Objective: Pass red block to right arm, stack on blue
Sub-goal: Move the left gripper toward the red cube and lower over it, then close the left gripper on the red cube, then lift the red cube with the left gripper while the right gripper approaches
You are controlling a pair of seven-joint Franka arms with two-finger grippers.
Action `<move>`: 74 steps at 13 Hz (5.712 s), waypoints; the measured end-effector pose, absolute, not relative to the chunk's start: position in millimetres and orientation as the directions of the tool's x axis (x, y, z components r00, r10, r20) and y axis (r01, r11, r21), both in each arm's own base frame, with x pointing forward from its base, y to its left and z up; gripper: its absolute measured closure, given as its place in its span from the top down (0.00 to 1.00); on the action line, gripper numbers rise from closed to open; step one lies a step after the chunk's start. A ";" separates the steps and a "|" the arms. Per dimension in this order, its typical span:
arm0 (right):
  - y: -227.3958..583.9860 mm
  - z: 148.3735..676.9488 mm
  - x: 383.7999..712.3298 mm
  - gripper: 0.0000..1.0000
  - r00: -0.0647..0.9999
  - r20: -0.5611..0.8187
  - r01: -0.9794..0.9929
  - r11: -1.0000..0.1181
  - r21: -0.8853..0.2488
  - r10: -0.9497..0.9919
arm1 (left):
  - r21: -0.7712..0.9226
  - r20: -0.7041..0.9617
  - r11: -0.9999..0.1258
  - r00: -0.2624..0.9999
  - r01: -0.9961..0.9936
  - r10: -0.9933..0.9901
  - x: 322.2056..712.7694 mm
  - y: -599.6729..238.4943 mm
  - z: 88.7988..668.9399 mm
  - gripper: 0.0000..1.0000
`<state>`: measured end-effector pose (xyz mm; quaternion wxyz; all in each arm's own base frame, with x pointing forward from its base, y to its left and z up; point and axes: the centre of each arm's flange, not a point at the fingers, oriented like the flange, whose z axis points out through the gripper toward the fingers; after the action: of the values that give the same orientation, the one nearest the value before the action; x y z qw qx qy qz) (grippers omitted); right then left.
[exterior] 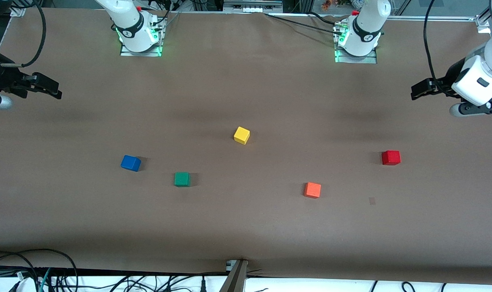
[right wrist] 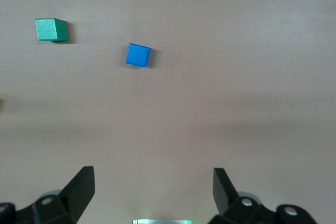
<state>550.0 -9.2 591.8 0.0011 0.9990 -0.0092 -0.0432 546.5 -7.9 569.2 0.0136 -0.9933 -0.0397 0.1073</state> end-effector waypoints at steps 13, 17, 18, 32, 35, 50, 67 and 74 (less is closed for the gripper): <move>-9.4 591.9 550.0 1.00 0.996 -0.086 -0.019 -1.000 0.003 -0.019 | 0.000 -0.181 -0.994 0.977 0.112 0.111 561.1 66.3 377.0 1.00; -9.4 591.8 550.0 1.00 0.996 -0.087 -0.019 -1.000 0.003 -0.019 | 0.012 -0.160 -0.993 0.981 0.114 0.111 562.1 67.0 306.0 1.00; -9.5 591.8 550.0 1.00 0.996 -0.087 -0.019 -1.000 0.003 -0.019 | 0.017 -0.151 -0.993 0.982 0.115 0.111 564.6 67.2 287.6 1.00; -9.5 591.8 549.9 1.00 0.996 -0.087 -0.019 -1.000 0.003 -0.019 | 0.020 -0.103 -0.995 0.990 0.099 0.096 575.6 67.5 213.1 1.00; -9.5 591.8 549.9 1.00 0.996 -0.087 -0.019 -1.000 0.003 -0.019 | 0.023 -0.093 -0.995 0.991 0.099 0.097 577.2 67.5 206.3 1.00; -9.8 591.3 549.2 1.00 0.995 -0.093 -0.020 -1.000 0.002 -0.020 | -0.009 -0.070 -0.999 0.997 -0.046 -0.045 588.1 73.3 209.8 0.56; 103.7 456.2 602.7 1.00 0.924 -0.377 -0.224 -0.702 -0.676 0.068 | 0.356 0.338 -0.663 0.752 -0.658 -0.566 599.1 9.8 290.8 0.56; 228.7 403.4 628.4 1.00 0.882 -0.469 -0.441 -0.417 -0.795 -0.040 | 0.446 0.733 -0.172 0.469 -0.878 -0.492 605.3 -38.7 299.6 0.56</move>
<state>628.4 228.7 403.4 -0.5195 0.8193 -0.1468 -0.1932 605.3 -38.7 299.6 -0.4429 -0.7338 0.4667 -0.2180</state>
